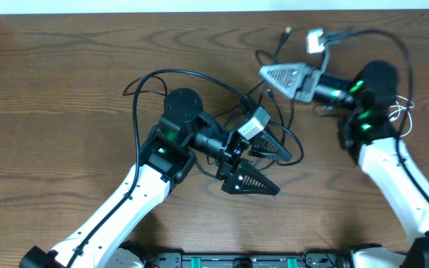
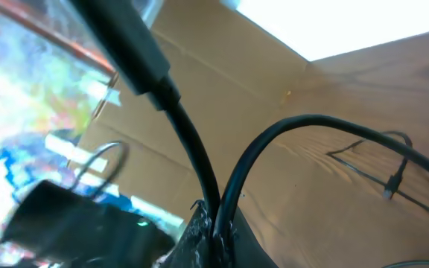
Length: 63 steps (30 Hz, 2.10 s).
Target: Untangle cables
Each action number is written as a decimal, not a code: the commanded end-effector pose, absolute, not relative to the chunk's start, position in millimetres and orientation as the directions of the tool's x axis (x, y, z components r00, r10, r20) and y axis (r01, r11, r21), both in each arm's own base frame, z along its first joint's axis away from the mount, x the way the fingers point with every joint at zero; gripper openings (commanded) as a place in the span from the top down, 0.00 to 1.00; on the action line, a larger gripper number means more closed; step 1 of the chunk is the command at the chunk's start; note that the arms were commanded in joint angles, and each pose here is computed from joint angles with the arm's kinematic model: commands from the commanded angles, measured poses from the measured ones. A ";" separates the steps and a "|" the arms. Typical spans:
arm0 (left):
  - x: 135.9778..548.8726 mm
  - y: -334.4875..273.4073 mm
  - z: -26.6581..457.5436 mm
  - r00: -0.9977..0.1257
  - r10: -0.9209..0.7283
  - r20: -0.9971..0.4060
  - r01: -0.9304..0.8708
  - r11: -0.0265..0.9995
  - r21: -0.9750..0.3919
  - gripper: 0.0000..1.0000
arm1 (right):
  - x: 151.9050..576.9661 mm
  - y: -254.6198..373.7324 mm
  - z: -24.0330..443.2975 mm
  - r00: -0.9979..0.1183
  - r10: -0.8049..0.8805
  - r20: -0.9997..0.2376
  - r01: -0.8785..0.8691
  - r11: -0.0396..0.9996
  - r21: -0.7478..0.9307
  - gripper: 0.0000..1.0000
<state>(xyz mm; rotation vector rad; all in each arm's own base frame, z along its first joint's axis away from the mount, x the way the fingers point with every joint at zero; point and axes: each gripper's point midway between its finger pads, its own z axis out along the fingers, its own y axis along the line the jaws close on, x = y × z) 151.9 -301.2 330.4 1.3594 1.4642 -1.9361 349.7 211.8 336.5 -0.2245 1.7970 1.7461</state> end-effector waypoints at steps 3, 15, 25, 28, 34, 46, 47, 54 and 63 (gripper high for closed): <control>149.0 -298.0 332.7 -0.453 0.252 -0.855 0.745 -0.419 -0.519 0.08 | 342.6 189.9 358.3 -0.774 0.261 -0.577 -0.572 0.103 0.814 0.99; 212.2 -294.5 275.9 -0.684 0.243 -0.688 0.665 -0.182 -0.725 0.08 | 328.4 176.6 286.0 -0.844 0.130 -0.521 -0.495 0.187 0.849 0.99; 296.4 -265.6 128.9 -0.968 0.043 -0.247 0.241 0.426 -0.872 0.08 | 330.9 141.8 164.3 -0.898 0.116 -0.424 -0.227 0.705 0.672 0.99; 305.4 -258.6 103.3 -0.976 0.004 -0.217 0.189 0.513 -0.837 0.08 | 323.7 136.2 142.3 -0.915 0.082 -0.395 -0.181 0.792 0.583 0.99; 322.4 -245.5 81.1 -0.967 -0.061 -0.247 0.154 0.630 -0.761 0.08 | 314.2 139.1 107.7 -0.939 0.003 -0.344 -0.159 0.883 0.442 0.99; 329.7 -225.0 59.5 -0.953 -0.072 -0.295 0.141 0.755 -0.641 0.08 | 319.5 150.7 46.5 -0.973 -0.038 -0.227 -0.134 0.896 0.424 0.91; 329.7 -225.0 59.5 -0.953 -0.072 -0.294 0.141 0.755 -0.641 0.08 | 321.1 151.6 42.4 -0.974 -0.039 -0.224 -0.134 0.896 0.424 0.89; 328.2 -222.2 55.8 -0.955 -0.071 -0.287 0.131 0.767 -0.628 0.09 | 328.8 153.8 23.6 -0.975 -0.040 -0.217 -0.131 0.897 0.422 0.61; 327.2 -218.5 50.6 -0.956 -0.061 -0.287 0.132 0.784 -0.607 0.09 | 332.4 142.0 14.5 -0.975 -0.031 -0.219 -0.109 0.928 0.355 0.50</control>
